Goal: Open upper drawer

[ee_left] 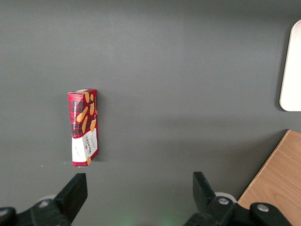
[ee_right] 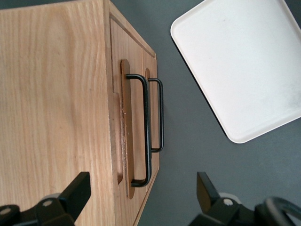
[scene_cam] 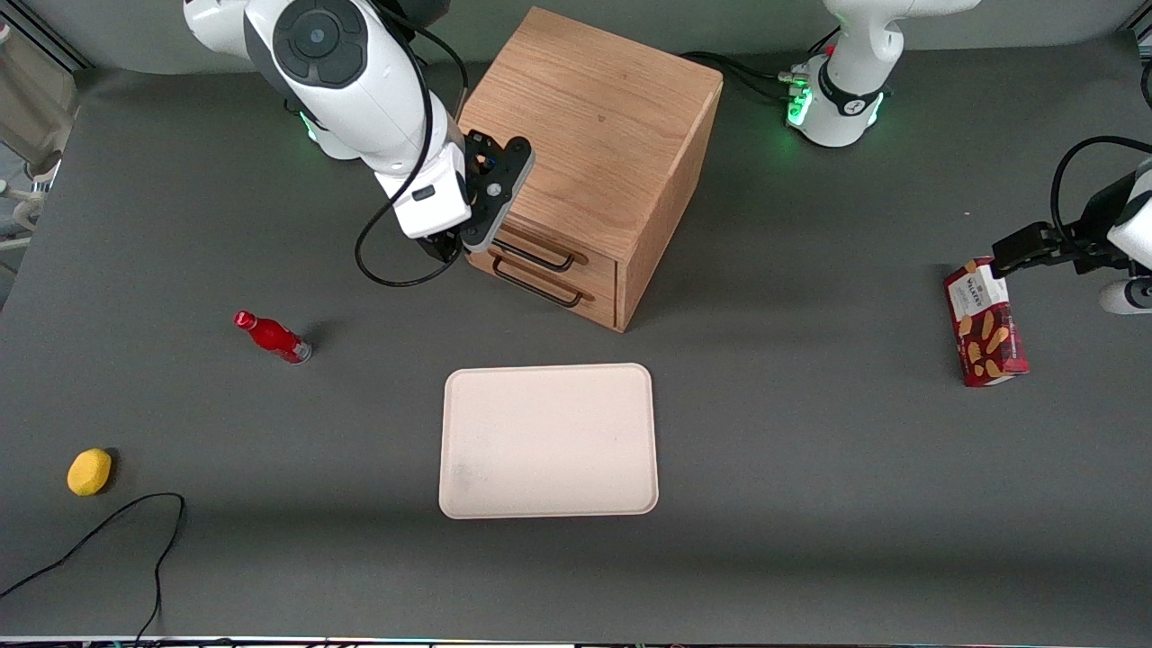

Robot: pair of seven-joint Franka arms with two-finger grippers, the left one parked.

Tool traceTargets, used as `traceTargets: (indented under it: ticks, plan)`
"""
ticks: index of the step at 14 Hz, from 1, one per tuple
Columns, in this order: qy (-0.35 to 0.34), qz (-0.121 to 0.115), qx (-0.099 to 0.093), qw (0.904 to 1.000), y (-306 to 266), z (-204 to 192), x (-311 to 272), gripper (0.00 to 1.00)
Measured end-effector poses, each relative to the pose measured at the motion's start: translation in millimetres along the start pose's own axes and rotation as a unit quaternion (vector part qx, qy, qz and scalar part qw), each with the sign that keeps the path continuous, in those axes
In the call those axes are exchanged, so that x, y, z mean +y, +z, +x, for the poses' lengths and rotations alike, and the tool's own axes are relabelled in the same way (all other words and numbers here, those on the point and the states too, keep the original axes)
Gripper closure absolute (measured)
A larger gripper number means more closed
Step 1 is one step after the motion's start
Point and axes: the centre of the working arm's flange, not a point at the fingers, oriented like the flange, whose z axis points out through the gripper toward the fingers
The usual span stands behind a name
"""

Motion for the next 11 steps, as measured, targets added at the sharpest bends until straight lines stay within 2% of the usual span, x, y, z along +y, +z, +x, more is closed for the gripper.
traceTargets:
  ticks: [11]
  plan:
    - [0.009,-0.003,0.006,0.9999,61.3,3.9,11.5,0.00]
